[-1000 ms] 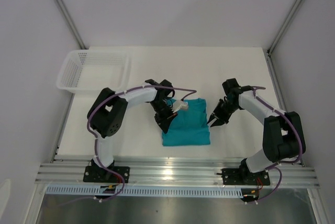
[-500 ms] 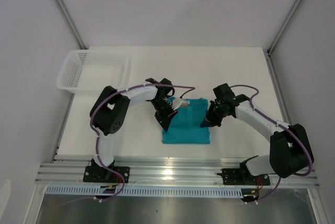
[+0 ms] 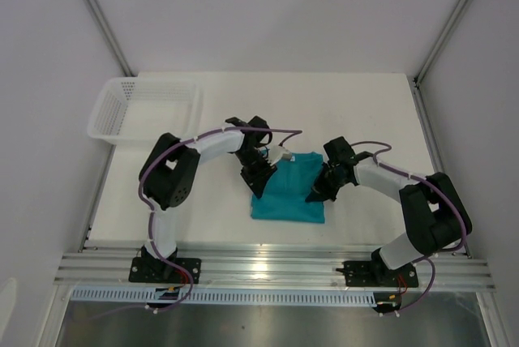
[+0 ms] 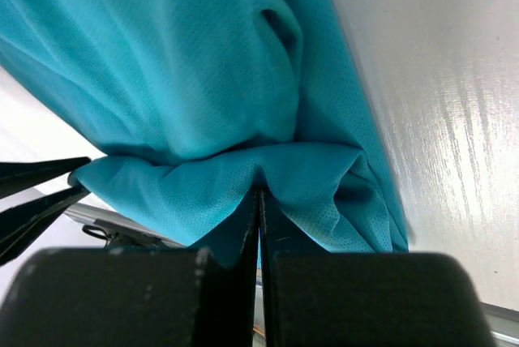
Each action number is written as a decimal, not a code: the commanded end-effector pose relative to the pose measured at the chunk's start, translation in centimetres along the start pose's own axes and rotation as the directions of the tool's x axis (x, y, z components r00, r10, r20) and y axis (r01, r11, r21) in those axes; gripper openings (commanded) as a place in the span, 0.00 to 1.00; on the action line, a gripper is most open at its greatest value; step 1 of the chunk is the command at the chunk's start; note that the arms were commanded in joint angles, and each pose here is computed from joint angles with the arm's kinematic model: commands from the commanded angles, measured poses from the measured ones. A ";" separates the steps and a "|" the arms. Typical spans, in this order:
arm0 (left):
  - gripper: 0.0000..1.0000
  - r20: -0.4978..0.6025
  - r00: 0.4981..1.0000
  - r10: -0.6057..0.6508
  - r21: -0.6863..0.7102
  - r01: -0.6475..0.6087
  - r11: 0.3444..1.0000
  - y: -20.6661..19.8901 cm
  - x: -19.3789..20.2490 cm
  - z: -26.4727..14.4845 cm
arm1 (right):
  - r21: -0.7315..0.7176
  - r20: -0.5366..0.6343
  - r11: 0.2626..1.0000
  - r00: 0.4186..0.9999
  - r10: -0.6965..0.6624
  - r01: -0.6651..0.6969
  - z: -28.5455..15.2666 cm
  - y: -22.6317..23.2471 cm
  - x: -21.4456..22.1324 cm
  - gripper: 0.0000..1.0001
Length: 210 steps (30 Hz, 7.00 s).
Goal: Roll the t-shirts
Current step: Roll the tshirt
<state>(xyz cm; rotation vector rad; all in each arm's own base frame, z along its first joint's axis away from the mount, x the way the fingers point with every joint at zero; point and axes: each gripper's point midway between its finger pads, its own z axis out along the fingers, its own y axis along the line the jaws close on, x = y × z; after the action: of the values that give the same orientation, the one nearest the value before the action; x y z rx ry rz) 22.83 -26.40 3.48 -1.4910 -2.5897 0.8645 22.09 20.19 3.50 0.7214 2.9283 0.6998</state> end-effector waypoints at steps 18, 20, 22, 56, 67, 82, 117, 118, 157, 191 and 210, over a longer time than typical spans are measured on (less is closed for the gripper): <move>0.38 0.061 0.841 0.537 -0.283 -0.501 0.818 -5.4 -1.3 -3.7 | -0.019 0.110 0.999 0.993 0.051 -0.050 0.0 -0.3 -1.8 0.00; 0.42 0.019 0.790 0.613 -0.288 -0.583 0.760 -6.6 -0.8 -2.4 | -0.027 0.115 0.998 0.992 0.055 -0.053 0.0 -0.2 -1.8 0.00; 0.44 -0.024 0.775 0.631 -0.310 -0.606 0.733 -6.3 0.3 -1.2 | -0.034 0.116 0.998 0.992 0.058 -0.055 0.1 -0.1 -1.9 0.00; 0.54 -0.043 0.619 0.785 -0.514 -0.687 0.513 -4.1 2.6 0.3 | -0.019 0.139 0.998 0.989 0.058 -0.056 -0.5 -0.9 -1.7 0.00; 0.56 0.017 0.465 0.885 -0.512 -0.756 0.407 -4.8 0.5 0.4 | -0.025 0.139 0.998 0.988 0.061 -0.058 -0.5 -1.1 -1.5 0.00; 0.44 -0.131 0.544 0.829 -0.443 -0.780 0.442 -0.8 2.2 2.2 | -0.032 0.152 0.998 0.987 0.049 -0.045 -0.9 -1.1 -2.2 0.00; 0.01 0.020 0.766 0.643 -0.335 -0.601 0.726 -2.0 0.8 -0.4 | -0.060 0.222 0.914 0.887 0.404 -0.401 -3.0 -3.1 4.7 0.45; 0.01 0.021 0.765 0.644 -0.336 -0.601 0.725 -2.1 0.8 -0.4 | -0.068 0.222 0.911 0.884 0.411 -0.407 -2.9 -2.9 4.6 0.45; 0.01 0.003 0.844 0.537 -0.253 -0.518 0.817 -3.3 2.5 -0.4 | 0.022 0.289 0.947 0.909 0.299 -0.319 -2.1 -5.7 2.7 0.00; 0.01 0.045 0.965 0.257 0.165 -0.260 0.951 -10.4 6.7 -3.7 | 0.032 -0.372 0.999 0.927 0.051 -0.042 -5.6 -0.5 5.8 0.00; 0.01 0.062 0.995 0.082 0.158 -0.091 0.983 -3.9 3.9 -3.3 | -0.022 -0.155 0.997 0.985 -0.074 0.071 -6.6 2.6 0.6 0.41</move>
<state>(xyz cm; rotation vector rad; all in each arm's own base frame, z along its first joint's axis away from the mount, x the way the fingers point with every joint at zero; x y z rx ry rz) 16.99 -22.14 6.29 -1.5306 -2.4230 1.0361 20.23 20.23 8.80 0.6559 3.1689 0.8265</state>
